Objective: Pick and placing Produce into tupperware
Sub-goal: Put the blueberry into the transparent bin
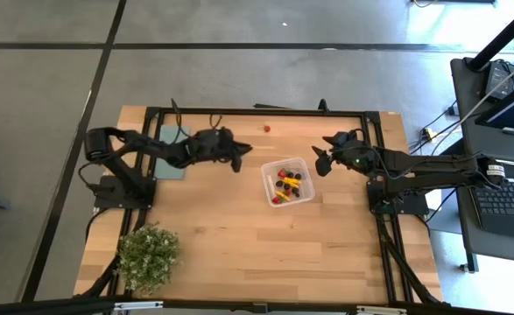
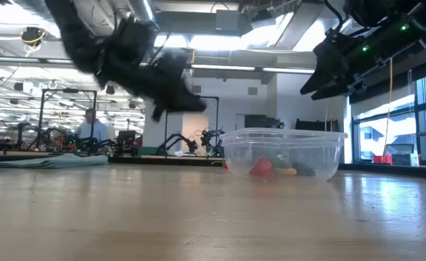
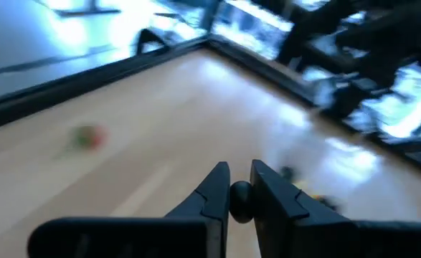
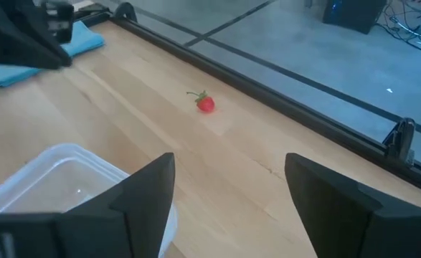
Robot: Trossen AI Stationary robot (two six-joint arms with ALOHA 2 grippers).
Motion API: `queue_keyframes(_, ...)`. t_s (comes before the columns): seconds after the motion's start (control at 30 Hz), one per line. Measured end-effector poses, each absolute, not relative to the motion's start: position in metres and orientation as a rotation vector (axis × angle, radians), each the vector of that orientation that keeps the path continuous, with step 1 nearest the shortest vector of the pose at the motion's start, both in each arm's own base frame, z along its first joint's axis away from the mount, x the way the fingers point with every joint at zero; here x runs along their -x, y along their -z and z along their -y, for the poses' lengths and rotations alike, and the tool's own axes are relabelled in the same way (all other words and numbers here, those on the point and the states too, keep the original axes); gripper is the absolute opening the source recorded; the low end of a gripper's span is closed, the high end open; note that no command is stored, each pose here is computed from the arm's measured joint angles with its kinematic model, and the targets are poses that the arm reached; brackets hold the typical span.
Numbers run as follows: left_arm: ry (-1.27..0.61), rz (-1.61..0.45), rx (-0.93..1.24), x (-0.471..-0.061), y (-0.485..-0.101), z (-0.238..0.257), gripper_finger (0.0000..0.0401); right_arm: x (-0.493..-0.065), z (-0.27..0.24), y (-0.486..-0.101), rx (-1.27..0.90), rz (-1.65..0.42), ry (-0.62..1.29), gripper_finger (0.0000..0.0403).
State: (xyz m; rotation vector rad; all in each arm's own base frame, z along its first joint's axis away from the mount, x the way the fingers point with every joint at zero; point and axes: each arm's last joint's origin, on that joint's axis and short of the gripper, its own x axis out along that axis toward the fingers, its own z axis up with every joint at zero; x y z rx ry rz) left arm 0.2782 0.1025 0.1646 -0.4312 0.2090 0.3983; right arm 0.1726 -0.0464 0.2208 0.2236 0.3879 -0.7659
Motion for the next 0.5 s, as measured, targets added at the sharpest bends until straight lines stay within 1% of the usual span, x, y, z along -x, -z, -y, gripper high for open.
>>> queue_keyframes(0.1,-0.321,-0.255,0.454,-0.299,-0.193,-0.099,0.0034,-0.173,0.046,-0.222,-0.226,-0.374,0.765,0.0266)
queue_keyframes(0.3,-0.243,-0.432,0.386,-0.339,-0.252,-0.082,0.0034,-0.173,0.046,-0.223,-0.201,-0.375,0.757,0.0266)
queue_keyframes(0.4,-0.24,-0.477,0.373,-0.351,-0.274,-0.075,0.0034,-0.172,0.046,-0.224,-0.19,-0.371,0.754,0.0266)
queue_keyframes(0.5,-0.253,-0.523,0.359,-0.359,-0.285,-0.067,0.0034,-0.172,0.046,-0.226,-0.19,-0.357,0.752,0.0266)
